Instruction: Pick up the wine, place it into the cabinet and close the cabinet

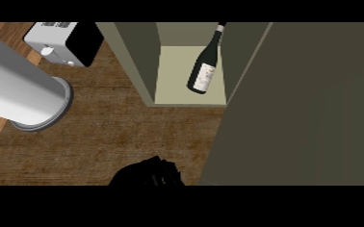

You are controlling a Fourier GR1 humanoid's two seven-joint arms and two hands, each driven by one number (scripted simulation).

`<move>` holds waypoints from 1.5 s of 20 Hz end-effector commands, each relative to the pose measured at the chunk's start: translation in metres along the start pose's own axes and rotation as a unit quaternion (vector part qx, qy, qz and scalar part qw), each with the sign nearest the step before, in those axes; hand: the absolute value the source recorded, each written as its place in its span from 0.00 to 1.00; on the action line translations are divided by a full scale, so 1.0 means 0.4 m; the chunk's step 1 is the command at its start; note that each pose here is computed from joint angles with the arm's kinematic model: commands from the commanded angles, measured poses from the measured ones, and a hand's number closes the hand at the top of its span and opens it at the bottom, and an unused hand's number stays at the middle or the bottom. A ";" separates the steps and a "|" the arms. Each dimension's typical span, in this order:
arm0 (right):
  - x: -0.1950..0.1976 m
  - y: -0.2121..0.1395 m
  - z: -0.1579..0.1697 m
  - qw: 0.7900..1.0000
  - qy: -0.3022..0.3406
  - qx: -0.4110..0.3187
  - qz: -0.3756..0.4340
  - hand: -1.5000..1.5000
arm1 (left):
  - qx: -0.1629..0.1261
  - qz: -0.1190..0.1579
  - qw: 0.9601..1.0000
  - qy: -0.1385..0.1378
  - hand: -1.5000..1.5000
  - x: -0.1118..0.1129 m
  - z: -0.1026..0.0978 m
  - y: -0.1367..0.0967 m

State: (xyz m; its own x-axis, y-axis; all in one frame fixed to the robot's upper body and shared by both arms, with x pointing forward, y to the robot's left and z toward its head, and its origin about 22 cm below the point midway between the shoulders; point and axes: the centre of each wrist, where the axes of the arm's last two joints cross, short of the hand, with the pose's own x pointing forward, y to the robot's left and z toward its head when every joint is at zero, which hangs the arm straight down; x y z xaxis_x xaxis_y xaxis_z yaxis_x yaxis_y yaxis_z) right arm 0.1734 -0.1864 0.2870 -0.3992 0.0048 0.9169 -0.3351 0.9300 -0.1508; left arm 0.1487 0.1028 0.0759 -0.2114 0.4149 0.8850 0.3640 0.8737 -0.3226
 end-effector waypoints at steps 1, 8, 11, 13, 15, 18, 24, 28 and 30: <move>0.024 0.057 0.034 0.995 -0.012 0.093 0.021 1.00 | -0.017 0.004 1.000 0.007 1.00 0.064 0.049 0.059; 0.010 0.110 0.011 0.979 0.008 0.187 -0.074 1.00 | -0.029 0.016 0.999 -0.010 1.00 0.120 0.087 0.152; 0.018 0.146 0.017 0.976 0.020 0.200 -0.083 1.00 | -0.006 0.002 1.000 -0.024 1.00 0.154 0.096 0.217; 0.017 0.155 0.018 0.977 0.025 0.200 -0.072 1.00 | -0.011 -0.001 1.000 -0.023 1.00 0.204 0.113 0.264; 0.016 0.235 -0.014 0.971 0.028 0.225 -0.070 1.00 | 0.001 -0.008 1.000 -0.028 1.00 0.209 0.117 0.291; 0.008 0.272 -0.054 0.969 0.029 0.245 -0.030 1.00 | 0.000 -0.020 0.999 -0.032 1.00 0.247 0.136 0.364; -0.009 0.408 -0.163 0.977 0.011 0.213 0.002 1.00 | -0.014 -0.012 0.999 -0.026 1.00 0.286 0.141 0.454; -0.069 0.448 -0.234 0.986 0.014 0.167 0.012 1.00 | -0.034 -0.001 0.999 -0.027 1.00 0.322 0.153 0.502; -0.042 0.464 -0.307 0.988 0.005 0.152 0.029 1.00 | -0.034 -0.003 0.999 -0.028 1.00 0.329 0.126 0.490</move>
State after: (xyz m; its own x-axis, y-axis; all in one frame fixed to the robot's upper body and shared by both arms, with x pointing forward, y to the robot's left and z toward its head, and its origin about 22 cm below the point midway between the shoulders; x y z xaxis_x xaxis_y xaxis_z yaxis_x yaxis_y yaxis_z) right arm 0.1989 0.0040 0.2809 -0.3874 0.0272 0.9215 -0.6203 0.7317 -0.2824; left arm 0.1412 0.3313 0.1044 -0.2626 0.4194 0.8690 0.4069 0.8647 -0.2944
